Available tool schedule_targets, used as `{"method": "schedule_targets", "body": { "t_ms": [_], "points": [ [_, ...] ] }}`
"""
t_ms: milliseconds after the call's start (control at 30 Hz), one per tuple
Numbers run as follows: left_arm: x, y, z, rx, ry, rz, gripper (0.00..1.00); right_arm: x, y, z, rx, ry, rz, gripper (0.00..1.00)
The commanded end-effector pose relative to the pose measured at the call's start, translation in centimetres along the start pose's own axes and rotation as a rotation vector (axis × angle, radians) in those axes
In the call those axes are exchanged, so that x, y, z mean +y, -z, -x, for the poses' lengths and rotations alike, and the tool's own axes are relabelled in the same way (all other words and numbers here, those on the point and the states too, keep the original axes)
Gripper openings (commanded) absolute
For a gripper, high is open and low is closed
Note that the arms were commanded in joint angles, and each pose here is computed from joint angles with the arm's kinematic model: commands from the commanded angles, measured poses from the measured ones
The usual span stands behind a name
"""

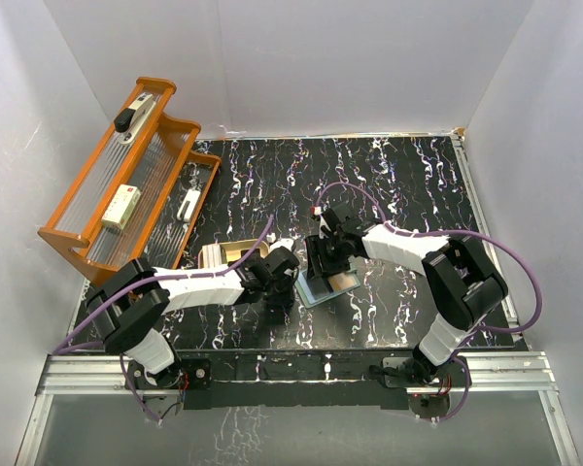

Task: Put the credit cards into the card holder
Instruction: Insert the credit card into the card holder.

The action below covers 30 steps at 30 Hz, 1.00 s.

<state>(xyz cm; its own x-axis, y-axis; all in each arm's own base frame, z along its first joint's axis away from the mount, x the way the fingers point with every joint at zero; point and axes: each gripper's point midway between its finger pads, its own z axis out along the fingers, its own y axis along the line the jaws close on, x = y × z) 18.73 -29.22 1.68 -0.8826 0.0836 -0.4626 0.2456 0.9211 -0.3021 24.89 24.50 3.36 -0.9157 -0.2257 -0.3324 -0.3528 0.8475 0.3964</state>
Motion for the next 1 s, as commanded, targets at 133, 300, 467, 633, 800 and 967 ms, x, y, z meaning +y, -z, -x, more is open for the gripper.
{"method": "schedule_targets", "body": {
  "t_ms": [133,300,467,633,800,967],
  "points": [
    [0.7,0.6,0.2,-0.036,0.007,0.019,0.10,2.0,-0.1,0.2,-0.044,-0.074,0.102,0.50],
    [0.9,0.5,0.2,-0.036,0.009,0.025,0.10,2.6,0.0,0.2,-0.061,-0.088,0.128,0.45],
    [0.8,0.5,0.3,-0.040,0.007,0.022,0.10,3.4,-0.2,-0.5,-0.054,-0.090,0.156,0.37],
    [0.7,0.5,0.3,-0.037,0.007,0.023,0.10,3.8,-0.3,-0.8,-0.060,-0.099,0.154,0.29],
    [0.9,0.8,0.4,-0.045,0.007,0.027,0.10,4.2,0.1,-0.8,-0.078,-0.099,0.142,0.26],
    [0.8,1.6,0.7,-0.053,0.010,0.022,0.10,3.1,0.6,-0.8,-0.083,-0.089,0.070,0.31]
  ]
}}
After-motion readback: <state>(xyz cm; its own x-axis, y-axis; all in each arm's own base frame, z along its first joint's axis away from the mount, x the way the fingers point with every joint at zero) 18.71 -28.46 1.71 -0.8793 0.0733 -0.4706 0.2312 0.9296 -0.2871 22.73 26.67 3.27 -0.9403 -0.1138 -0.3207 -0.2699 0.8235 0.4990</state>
